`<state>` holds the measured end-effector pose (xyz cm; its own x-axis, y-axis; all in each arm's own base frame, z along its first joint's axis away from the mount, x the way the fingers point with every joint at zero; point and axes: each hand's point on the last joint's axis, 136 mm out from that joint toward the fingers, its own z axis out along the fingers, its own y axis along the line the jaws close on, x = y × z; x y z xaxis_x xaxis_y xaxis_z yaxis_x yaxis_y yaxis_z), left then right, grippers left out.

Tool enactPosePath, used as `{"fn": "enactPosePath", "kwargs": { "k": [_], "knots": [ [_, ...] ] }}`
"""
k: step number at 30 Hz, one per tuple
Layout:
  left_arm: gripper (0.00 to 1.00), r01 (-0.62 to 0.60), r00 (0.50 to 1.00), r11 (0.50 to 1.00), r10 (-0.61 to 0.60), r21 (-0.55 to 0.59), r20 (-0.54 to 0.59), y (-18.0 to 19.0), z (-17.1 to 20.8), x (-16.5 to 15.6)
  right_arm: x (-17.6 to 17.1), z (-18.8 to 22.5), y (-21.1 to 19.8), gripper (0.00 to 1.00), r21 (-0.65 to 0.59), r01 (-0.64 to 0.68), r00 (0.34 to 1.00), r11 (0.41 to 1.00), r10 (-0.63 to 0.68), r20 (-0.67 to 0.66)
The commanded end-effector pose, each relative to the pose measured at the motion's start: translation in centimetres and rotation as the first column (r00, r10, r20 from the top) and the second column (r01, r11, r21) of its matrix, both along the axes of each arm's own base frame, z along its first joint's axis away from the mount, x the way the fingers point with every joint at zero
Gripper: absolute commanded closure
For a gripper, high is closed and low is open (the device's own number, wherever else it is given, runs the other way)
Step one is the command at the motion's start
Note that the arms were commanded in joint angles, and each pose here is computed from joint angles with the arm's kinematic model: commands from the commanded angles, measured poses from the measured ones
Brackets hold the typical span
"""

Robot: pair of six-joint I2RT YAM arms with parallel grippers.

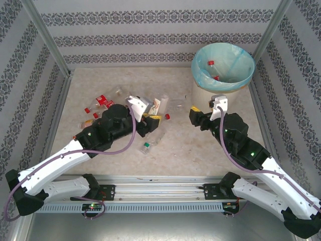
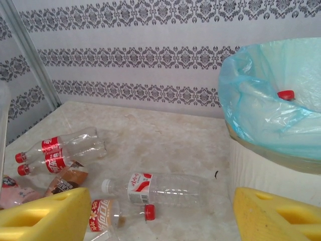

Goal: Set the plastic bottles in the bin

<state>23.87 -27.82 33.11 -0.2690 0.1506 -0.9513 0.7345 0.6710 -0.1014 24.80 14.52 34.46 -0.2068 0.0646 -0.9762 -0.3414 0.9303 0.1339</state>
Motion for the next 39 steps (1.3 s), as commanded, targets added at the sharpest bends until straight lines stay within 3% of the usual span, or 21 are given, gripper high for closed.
{"fn": "enactPosePath", "kwargs": {
  "k": [1, 17, 23, 29, 39],
  "knots": [
    [0.90, 0.063, 0.987, 0.997, -0.067, 0.034, 0.148, -1.7, 1.0, -0.6, 0.3, 1.2, -0.2, 0.25, 0.018, 0.019, 0.999, 1.000, -0.020, 0.047],
    [0.96, 0.161, 0.957, 0.981, -0.182, 0.106, 0.226, -4.4, -0.4, -1.7, 0.2, 1.6, 0.2, 0.23, 0.013, -0.015, 0.996, 1.000, 0.014, 0.083],
    [0.96, 0.171, 0.938, 0.972, -0.211, 0.164, 0.276, -4.8, -0.6, -2.0, -1.2, 2.7, 1.7, 0.23, 0.018, -0.139, 0.982, 0.990, 0.136, 0.135],
    [0.97, 0.188, 0.907, 0.965, -0.243, 0.185, 0.344, -5.3, 0.0, -2.3, -4.1, 4.3, 3.8, 0.20, -0.001, -0.345, 0.914, 0.939, 0.336, 0.226],
    [0.97, 0.280, 0.840, 0.934, -0.350, 0.221, 0.415, -6.7, 0.2, -4.4, -9.0, 5.6, 6.6, 0.16, -0.044, -0.610, 0.744, 0.792, 0.590, 0.314]
  ]
}}
